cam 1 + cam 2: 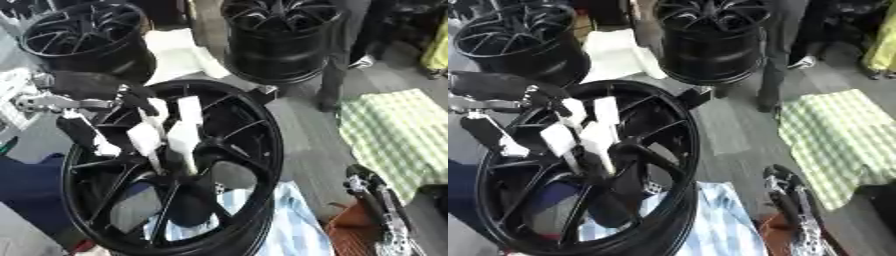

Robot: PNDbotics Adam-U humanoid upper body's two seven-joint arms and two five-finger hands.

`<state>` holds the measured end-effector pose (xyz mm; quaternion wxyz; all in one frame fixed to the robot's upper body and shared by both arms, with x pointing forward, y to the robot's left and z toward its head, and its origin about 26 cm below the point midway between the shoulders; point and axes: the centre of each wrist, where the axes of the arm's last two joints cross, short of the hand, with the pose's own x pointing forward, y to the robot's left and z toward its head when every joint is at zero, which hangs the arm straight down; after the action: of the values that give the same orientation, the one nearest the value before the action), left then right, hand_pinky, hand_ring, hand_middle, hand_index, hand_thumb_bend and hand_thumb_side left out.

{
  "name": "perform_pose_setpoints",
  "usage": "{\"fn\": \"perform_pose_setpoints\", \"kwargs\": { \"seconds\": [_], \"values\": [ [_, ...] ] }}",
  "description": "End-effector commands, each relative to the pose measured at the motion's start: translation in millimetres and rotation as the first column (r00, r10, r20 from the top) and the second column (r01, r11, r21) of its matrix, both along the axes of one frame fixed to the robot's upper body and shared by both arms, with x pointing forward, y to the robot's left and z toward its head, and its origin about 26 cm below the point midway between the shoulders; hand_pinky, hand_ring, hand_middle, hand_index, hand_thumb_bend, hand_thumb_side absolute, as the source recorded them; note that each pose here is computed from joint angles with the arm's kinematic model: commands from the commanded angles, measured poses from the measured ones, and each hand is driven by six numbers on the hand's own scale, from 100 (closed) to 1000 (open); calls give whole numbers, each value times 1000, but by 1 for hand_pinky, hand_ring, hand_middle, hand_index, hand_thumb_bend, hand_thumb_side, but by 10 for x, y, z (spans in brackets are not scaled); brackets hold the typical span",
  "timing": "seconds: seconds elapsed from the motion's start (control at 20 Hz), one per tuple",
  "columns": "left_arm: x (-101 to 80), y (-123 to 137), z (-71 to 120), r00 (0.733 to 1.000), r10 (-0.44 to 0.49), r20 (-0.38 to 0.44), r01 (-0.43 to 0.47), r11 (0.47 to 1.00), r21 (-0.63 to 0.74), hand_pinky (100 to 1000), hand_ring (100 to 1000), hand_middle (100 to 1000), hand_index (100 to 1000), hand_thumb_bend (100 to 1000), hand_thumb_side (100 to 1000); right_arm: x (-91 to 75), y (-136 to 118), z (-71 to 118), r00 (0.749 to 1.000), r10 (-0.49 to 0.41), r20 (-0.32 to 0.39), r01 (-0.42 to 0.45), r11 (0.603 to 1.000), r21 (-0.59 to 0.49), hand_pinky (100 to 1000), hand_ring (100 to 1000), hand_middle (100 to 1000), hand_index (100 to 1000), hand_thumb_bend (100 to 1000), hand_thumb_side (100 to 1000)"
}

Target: Pull the pin out of the wheel hub.

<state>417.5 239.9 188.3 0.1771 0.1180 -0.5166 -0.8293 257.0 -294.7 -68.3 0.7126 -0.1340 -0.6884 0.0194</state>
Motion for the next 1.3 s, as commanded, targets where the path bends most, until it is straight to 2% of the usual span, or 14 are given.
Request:
{"fn": "perform_pose_setpoints", "kwargs": {
  "seconds": [0.05, 0.5, 0.8, 0.9, 0.95, 1.3],
  "values": [
    [7, 30, 46, 947, -302, -104, 319, 880, 352, 358, 1000, 754, 920, 331, 588, 40, -54, 64, 1000, 9, 20, -9, 1000, -20, 719, 696, 720, 858, 237, 674],
    [-29, 14, -31, 942, -312, -125, 337, 872, 356, 343, 1000, 714, 887, 299, 540, 42, -52, 64, 1000, 11, 19, -11, 1000, -20, 719, 696, 720, 858, 237, 675],
    [-40, 5, -59, 939, -317, -134, 344, 871, 350, 321, 1000, 642, 838, 249, 429, 44, -51, 65, 1000, 11, 20, -11, 1000, -20, 719, 696, 720, 858, 238, 675],
    [-38, 7, -61, 939, -316, -135, 344, 873, 347, 310, 1000, 614, 816, 219, 359, 44, -51, 65, 1000, 11, 20, -11, 1000, -20, 719, 696, 720, 858, 237, 675],
    [-36, 8, -60, 939, -316, -135, 343, 874, 345, 301, 1000, 594, 800, 196, 312, 43, -51, 65, 1000, 11, 19, -10, 1000, -20, 720, 696, 720, 858, 237, 676],
    [24, 50, 28, 945, -304, -122, 327, 902, 282, 237, 1000, 434, 658, 106, 172, 38, -54, 61, 1000, 8, 18, -7, 1000, -19, 720, 696, 720, 858, 237, 676]
  ]
}}
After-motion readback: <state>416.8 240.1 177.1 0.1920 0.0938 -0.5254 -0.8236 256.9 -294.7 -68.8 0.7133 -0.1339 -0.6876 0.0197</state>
